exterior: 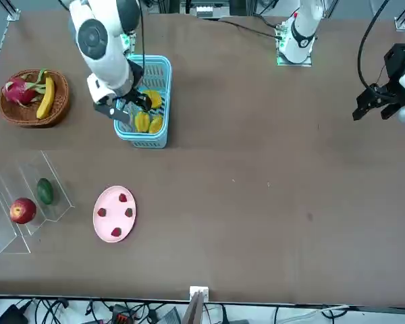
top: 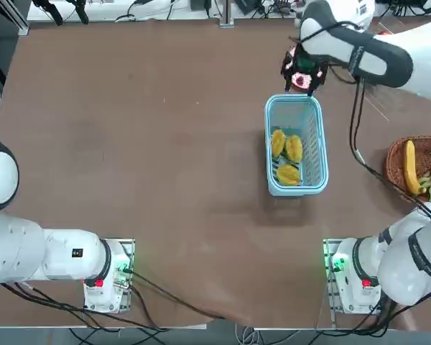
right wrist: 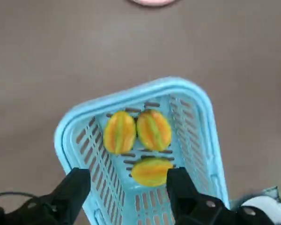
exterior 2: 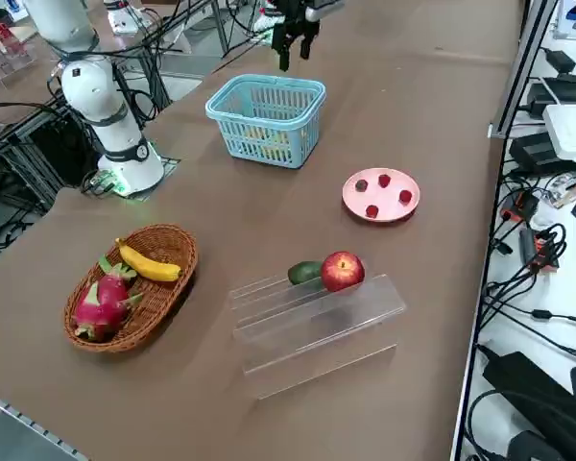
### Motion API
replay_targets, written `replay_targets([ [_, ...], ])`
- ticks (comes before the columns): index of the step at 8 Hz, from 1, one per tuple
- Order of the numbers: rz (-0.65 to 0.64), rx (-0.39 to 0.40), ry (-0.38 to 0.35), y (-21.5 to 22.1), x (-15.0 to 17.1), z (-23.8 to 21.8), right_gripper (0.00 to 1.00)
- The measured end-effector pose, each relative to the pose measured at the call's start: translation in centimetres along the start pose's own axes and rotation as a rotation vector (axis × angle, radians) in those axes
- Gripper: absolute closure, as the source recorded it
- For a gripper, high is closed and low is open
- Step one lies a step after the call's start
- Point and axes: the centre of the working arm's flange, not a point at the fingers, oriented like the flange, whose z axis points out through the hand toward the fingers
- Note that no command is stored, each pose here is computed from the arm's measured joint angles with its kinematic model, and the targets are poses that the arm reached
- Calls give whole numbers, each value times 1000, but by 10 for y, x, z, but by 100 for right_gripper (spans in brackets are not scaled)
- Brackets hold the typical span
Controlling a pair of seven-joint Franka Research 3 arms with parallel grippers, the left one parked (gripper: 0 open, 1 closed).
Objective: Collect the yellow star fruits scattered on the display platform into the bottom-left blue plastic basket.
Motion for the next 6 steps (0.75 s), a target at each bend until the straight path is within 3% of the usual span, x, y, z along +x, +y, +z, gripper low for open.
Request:
replay_targets([
  [6, -218, 64, 59, 142, 92, -86, 0],
])
